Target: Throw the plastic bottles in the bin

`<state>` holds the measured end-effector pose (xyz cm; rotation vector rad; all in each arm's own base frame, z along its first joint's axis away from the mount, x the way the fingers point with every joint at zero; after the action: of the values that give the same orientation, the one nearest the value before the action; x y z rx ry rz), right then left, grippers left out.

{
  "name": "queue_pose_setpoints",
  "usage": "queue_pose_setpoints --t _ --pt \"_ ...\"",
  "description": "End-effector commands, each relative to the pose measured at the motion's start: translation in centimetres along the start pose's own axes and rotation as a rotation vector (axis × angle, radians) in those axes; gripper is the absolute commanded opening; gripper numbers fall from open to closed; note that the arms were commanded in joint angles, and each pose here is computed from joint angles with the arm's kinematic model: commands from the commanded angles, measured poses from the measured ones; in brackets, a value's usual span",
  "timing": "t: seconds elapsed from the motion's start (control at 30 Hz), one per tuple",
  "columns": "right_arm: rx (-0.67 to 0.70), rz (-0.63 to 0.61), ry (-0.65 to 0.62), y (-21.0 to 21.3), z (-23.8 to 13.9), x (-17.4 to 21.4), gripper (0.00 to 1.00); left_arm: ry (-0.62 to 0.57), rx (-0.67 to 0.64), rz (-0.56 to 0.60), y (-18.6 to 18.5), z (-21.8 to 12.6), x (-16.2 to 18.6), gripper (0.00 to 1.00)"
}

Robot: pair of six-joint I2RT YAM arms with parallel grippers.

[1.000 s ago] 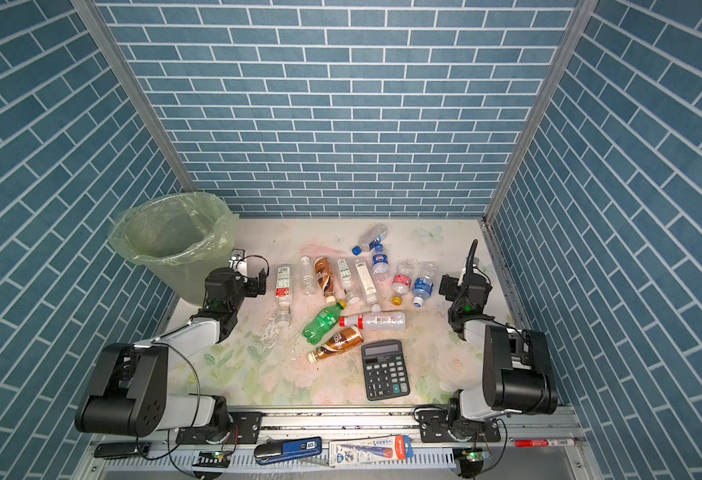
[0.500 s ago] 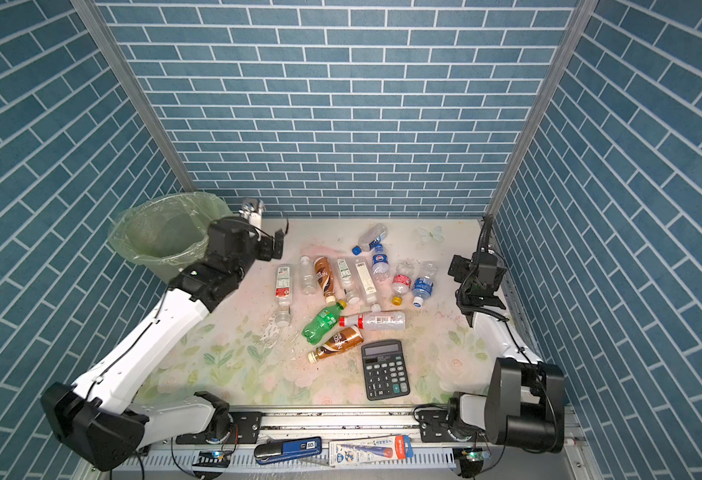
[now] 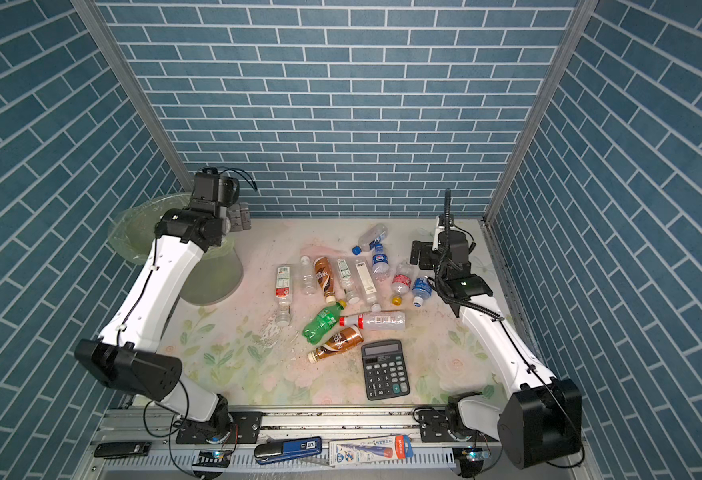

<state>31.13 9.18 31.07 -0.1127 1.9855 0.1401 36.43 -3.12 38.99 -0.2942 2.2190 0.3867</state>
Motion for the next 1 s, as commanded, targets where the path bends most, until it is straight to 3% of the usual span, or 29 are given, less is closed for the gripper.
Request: queue_pose_setpoints --t 0.0,0.17,0.3,0.47,0.63,0.8,0.97 --pt "-0.087 -0.105 -0.007 3.4 -0.6 -2.0 0.99 0.113 -0.034 -0.006 1.4 0.4 0.3 0.99" --pt "-0.165 -0.23 0.014 8.0 -0.1 -1.6 0.99 0.146 -0.025 -0.021 1.4 2.0 -0.4 0.99" --pt "-0.196 -0.262 0.024 9.9 0.3 -1.0 0.99 0.18 0.004 -0.026 1.2 4.0 -0.4 0.99" --pt "-0.211 -0.276 0.028 10.9 0.2 -0.5 0.99 0.288 0.033 -0.045 1.6 6.9 -0.6 0.88" --pt "-0.207 -0.268 0.034 11.1 0.5 0.5 0.99 0.3 0.079 -0.056 1.3 8.0 -1.1 0.72" --pt "-0.2 -0.264 0.047 11.0 0.5 1.3 0.98 0.364 0.094 -0.049 1.2 9.5 -1.0 0.61" --pt "-0.187 -0.278 0.046 10.9 0.6 1.6 0.98 0.41 0.133 -0.049 0.8 10.8 -0.3 0.35"
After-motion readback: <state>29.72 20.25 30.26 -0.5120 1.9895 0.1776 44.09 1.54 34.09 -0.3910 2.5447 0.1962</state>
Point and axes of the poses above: each gripper's point midway between its finger pads, its own z axis out along the fingers, its own y axis along the line the jaws close on, x = y × z, the point moved 9 cm from there along -z, back along the fingers, and after that the axes turned 1 degree about -z, right-handed, at the moved point
